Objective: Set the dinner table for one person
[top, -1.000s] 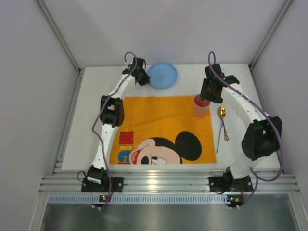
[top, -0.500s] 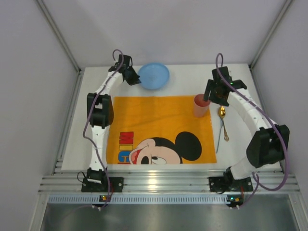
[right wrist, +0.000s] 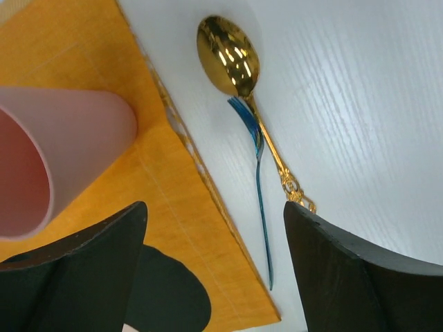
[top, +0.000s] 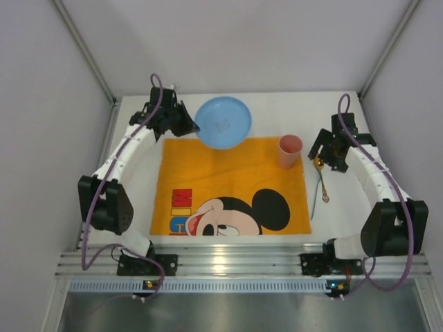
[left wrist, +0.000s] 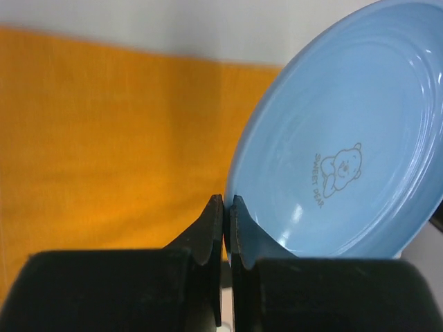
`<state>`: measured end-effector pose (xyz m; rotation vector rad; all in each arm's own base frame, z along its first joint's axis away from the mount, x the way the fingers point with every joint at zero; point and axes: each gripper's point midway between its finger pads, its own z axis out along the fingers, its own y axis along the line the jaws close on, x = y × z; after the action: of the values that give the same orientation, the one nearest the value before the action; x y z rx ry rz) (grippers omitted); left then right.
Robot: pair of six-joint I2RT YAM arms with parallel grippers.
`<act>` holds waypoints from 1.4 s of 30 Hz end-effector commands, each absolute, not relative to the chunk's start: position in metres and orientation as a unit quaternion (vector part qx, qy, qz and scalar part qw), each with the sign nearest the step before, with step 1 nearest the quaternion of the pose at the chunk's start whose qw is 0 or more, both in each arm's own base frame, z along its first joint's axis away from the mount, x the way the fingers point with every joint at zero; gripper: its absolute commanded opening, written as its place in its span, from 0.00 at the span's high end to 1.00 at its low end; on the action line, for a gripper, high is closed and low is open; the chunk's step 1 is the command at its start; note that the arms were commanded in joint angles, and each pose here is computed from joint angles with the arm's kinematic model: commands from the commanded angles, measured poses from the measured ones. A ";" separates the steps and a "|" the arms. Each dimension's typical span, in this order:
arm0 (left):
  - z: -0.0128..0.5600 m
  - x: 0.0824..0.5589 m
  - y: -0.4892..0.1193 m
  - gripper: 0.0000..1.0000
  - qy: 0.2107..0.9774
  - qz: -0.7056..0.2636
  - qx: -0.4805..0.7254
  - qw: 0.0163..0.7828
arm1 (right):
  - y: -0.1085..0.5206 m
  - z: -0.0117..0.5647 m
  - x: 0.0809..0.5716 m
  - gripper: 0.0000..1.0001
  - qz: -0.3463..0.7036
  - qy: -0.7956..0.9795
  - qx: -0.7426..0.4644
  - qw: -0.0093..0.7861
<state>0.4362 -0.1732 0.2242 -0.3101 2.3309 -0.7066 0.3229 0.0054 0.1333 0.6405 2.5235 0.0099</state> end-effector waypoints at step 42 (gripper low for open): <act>0.129 0.248 -0.184 0.02 0.943 -0.249 -0.070 0.210 | 0.008 0.016 0.245 1.00 -0.004 0.944 0.286 0.163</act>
<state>0.2382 -0.1800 0.1004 -0.2417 2.7045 -0.6540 0.2400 0.0141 0.0152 0.8057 2.7336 0.0109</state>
